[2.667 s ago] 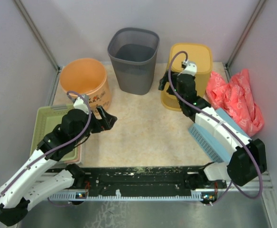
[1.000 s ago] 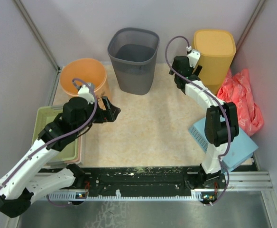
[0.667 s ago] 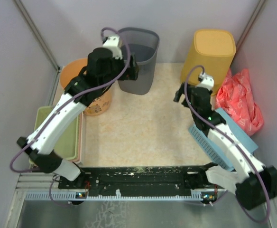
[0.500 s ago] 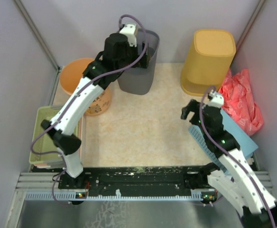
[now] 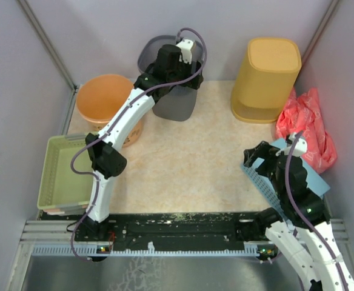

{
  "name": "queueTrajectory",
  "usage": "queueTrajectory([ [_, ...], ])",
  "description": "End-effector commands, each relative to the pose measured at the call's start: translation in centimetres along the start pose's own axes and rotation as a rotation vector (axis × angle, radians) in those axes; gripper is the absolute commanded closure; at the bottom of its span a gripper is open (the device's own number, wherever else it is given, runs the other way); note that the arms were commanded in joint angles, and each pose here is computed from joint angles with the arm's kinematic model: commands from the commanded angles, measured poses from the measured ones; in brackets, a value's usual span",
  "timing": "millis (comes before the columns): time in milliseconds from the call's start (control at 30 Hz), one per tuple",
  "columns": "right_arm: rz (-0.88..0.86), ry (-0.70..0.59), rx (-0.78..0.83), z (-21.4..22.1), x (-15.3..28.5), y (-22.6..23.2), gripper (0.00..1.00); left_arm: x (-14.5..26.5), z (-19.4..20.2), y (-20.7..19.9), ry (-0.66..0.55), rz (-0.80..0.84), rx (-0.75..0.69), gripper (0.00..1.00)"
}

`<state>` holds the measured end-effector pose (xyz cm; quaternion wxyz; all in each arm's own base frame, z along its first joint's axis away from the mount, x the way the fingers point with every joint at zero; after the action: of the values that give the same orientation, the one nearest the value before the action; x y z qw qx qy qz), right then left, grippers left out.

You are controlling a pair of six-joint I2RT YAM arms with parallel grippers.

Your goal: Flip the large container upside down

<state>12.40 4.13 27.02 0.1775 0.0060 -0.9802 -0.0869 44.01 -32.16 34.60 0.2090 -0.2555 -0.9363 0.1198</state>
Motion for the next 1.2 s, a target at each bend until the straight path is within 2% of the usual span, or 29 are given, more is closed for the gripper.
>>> queueTrajectory([
  [0,0.012,0.027,0.006,-0.7,-0.6,0.4,0.07,0.2,-1.8,-0.7,-0.063,0.065,-0.028,0.19],
  [100,0.005,0.007,-0.021,-1.0,-0.8,0.6,0.07,0.0,-1.4,-0.4,-0.05,0.054,-0.048,0.4],
  [167,0.007,-0.007,-0.037,-1.1,-0.8,0.7,0.07,0.0,-1.1,-0.6,-0.033,0.069,-0.042,0.6],
  [267,0.021,-0.018,-0.04,-1.3,-0.3,0.4,0.07,0.3,-0.4,-1.8,-0.003,0.137,-0.017,0.84],
  [333,0.039,-0.028,-0.042,-1.6,0.1,0.1,0.07,1.2,-0.4,-3.6,-0.002,0.173,-0.033,0.97],
  [367,0.053,-0.031,-0.041,-1.7,0.4,-0.1,0.07,1.9,-0.6,-4.6,-0.009,0.192,-0.043,1.0],
  [467,0.103,-0.058,-0.05,-2.3,1.2,-0.8,0.07,5.7,-2.0,-8.0,-0.044,0.262,-0.07,1.0],
  [600,0.185,-0.087,-0.08,-4.0,2.2,-1.4,0.07,11.1,-3.3,-10.7,-0.028,0.417,0.01,1.0],
  [900,0.166,-0.13,-0.065,-10.3,3.2,0.1,0.01,17.7,-1.7,-12.3,0.069,0.665,0.248,1.0],
  [1000,0.132,-0.145,-0.04,-11.2,3.2,0.6,0.02,18.6,0.2,-11.6,0.089,0.679,0.303,1.0],
  [1167,0.114,-0.073,0.024,-9.8,2.4,0.8,0.02,18.4,5.4,-7.9,0.146,0.524,0.327,1.0],
])
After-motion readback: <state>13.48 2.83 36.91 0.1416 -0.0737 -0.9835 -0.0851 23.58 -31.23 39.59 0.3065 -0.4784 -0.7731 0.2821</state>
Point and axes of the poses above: each gripper's point midway between its finger pads, its own x axis back along the fingers, its own y axis along the line the jaws close on, z = x × y, the point moved 8 cm from there along x, back along the fingers, and after that the axes turned 15 degrees about x, right-handed, at the moved point
